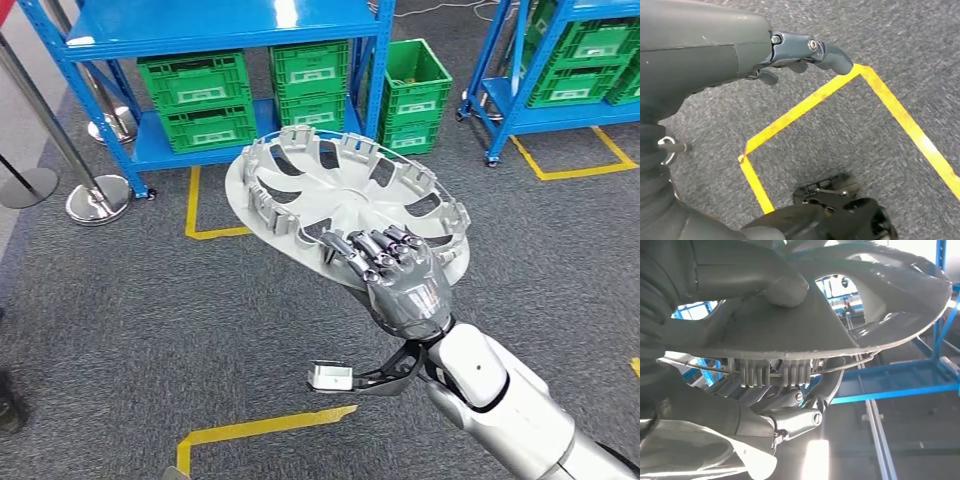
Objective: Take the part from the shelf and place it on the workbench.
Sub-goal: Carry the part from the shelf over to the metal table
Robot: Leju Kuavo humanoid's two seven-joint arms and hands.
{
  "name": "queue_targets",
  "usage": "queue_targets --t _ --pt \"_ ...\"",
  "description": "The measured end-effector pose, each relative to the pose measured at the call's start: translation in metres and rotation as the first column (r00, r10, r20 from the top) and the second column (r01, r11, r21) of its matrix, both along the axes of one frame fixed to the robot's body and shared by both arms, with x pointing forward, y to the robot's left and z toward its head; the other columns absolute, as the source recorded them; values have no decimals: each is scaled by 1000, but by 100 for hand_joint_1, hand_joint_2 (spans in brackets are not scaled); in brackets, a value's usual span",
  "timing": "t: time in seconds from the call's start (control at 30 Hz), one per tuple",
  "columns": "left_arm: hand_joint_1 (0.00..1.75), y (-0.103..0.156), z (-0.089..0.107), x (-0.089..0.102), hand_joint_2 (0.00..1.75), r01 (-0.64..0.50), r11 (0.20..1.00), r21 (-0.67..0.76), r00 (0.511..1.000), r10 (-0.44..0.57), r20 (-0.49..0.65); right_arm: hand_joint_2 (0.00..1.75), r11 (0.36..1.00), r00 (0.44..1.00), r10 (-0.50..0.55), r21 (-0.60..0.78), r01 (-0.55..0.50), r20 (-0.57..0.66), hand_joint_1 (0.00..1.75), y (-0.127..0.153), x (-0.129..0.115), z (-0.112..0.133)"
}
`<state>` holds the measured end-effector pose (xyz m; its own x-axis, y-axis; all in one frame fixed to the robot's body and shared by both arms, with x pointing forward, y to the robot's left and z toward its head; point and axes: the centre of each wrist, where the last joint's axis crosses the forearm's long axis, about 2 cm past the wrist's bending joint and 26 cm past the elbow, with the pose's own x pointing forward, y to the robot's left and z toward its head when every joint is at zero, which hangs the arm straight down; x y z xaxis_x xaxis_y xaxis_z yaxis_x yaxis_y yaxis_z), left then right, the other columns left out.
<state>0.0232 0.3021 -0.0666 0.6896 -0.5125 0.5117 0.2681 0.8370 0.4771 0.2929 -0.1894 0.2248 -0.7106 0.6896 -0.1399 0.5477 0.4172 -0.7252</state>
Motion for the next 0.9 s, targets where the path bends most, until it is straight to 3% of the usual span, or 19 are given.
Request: queue_targets --t 0.9 --pt "0 -3 1 0 175 3 1000 -5 1000 -3 -4 175 1000 1000 -12 -2 12 -6 175 0 1 6"
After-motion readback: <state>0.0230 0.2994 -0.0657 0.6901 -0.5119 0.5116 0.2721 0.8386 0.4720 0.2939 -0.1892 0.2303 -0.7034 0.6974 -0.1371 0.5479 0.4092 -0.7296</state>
